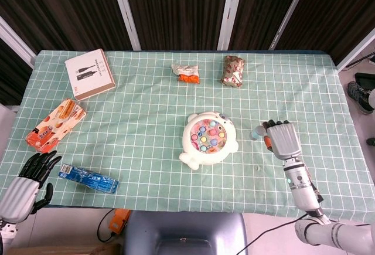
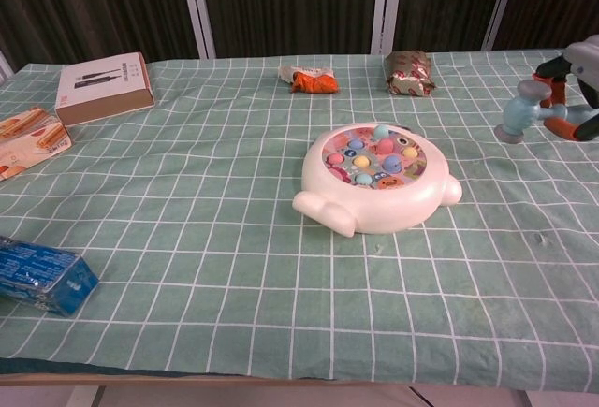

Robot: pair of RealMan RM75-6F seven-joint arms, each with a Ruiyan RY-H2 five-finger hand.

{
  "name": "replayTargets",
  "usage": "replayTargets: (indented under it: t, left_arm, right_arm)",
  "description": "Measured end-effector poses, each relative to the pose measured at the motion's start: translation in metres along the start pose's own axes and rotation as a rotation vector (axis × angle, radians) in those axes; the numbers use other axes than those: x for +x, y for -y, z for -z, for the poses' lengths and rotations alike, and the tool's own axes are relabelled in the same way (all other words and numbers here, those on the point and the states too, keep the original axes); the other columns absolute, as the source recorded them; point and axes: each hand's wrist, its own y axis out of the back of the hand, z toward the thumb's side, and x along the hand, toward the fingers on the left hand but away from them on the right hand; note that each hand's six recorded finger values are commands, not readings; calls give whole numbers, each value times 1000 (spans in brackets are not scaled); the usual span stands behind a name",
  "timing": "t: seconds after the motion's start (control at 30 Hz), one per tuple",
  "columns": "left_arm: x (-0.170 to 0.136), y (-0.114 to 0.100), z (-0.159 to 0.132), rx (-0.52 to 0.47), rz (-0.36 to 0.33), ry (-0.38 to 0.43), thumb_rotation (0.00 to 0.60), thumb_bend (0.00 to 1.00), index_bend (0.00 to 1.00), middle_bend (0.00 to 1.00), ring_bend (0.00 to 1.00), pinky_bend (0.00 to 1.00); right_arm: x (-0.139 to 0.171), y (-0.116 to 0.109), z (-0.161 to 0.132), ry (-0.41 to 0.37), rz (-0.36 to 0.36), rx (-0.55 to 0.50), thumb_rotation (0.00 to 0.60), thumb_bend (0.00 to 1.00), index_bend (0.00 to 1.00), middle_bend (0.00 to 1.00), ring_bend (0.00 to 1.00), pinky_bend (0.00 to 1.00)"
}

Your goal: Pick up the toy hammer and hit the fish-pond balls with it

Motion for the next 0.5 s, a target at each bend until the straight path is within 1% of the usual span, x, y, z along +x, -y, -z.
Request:
replayTargets:
  t: [0.1,0.23,0.5]
  left_arm:
    - [0,-1,1,-2,-1,-3,600,705,0,0,0,0]
    - [-1,-1,0,-4,-4,1,600,706,0,0,0,0]
    - [-1,0,-1,-1,0,4,600,707,0,0,0,0]
  right_arm:
    - [2,14,5,2,-19,12,600,641,928,622,676,730]
    - [4,29,6,-3,-38,-2,600,640,928,622,676,730]
    - [1,46,3,-2,-52,-30,600,641,922,622,675,730]
